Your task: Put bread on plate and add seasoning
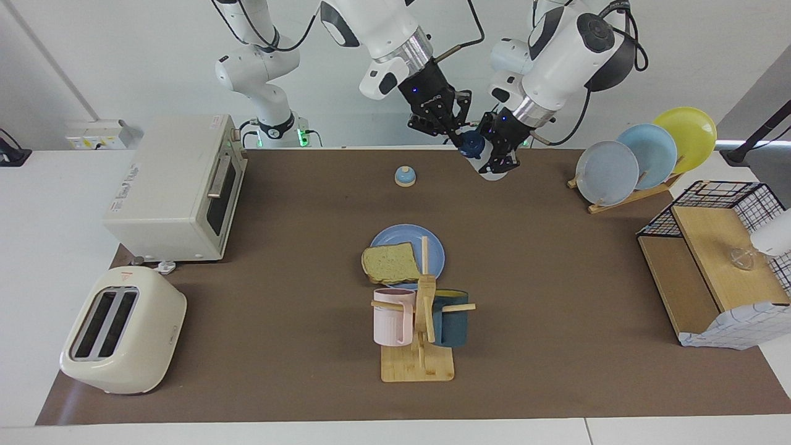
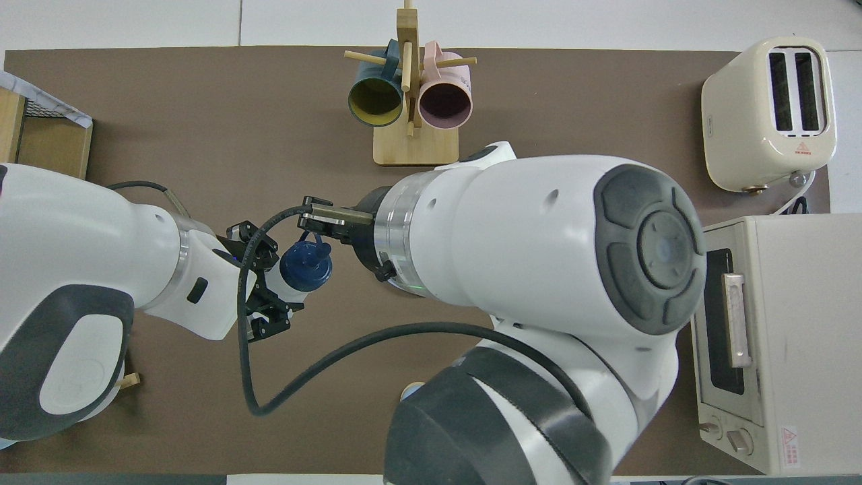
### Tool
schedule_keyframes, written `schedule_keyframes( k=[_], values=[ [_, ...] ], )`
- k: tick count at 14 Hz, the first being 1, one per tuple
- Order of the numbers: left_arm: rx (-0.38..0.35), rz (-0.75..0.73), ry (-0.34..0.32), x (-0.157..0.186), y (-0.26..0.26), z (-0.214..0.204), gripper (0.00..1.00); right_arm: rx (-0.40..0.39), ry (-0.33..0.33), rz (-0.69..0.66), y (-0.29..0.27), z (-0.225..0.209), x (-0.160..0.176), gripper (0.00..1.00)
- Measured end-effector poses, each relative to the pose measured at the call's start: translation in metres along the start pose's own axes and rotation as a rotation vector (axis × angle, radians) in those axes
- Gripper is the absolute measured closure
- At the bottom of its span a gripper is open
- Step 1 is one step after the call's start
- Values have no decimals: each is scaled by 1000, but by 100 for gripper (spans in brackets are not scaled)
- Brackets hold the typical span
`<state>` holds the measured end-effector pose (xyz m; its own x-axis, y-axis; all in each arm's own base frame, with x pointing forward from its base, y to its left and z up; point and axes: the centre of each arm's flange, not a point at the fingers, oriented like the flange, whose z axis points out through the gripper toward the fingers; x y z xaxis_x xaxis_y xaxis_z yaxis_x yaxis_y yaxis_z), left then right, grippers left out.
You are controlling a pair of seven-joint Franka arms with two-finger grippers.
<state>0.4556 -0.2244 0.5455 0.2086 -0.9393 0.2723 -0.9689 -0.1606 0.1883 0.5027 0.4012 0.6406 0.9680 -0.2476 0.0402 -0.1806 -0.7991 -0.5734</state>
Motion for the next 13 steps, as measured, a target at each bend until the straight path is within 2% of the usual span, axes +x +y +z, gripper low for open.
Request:
schedule_keyframes(
  k=[3, 4, 7, 8, 10, 13],
  values=[
    [0, -6, 0, 0, 0, 0, 56, 4, 5, 6, -1, -6, 3, 99],
    [0, -7, 0, 0, 0, 0, 56, 9, 7, 9, -3, -8, 2, 93],
    [0, -7, 0, 0, 0, 0, 56, 12, 5, 7, -6, -8, -1, 60],
    [0, -7, 0, 0, 0, 0, 56, 11, 3, 6, -7, -8, -2, 59],
    [0, -8, 0, 0, 0, 0, 56, 6, -2, 5, -6, -7, -3, 70],
    [0, -8, 0, 0, 0, 0, 56, 0, -10, 4, -6, -5, -5, 75]
  ],
)
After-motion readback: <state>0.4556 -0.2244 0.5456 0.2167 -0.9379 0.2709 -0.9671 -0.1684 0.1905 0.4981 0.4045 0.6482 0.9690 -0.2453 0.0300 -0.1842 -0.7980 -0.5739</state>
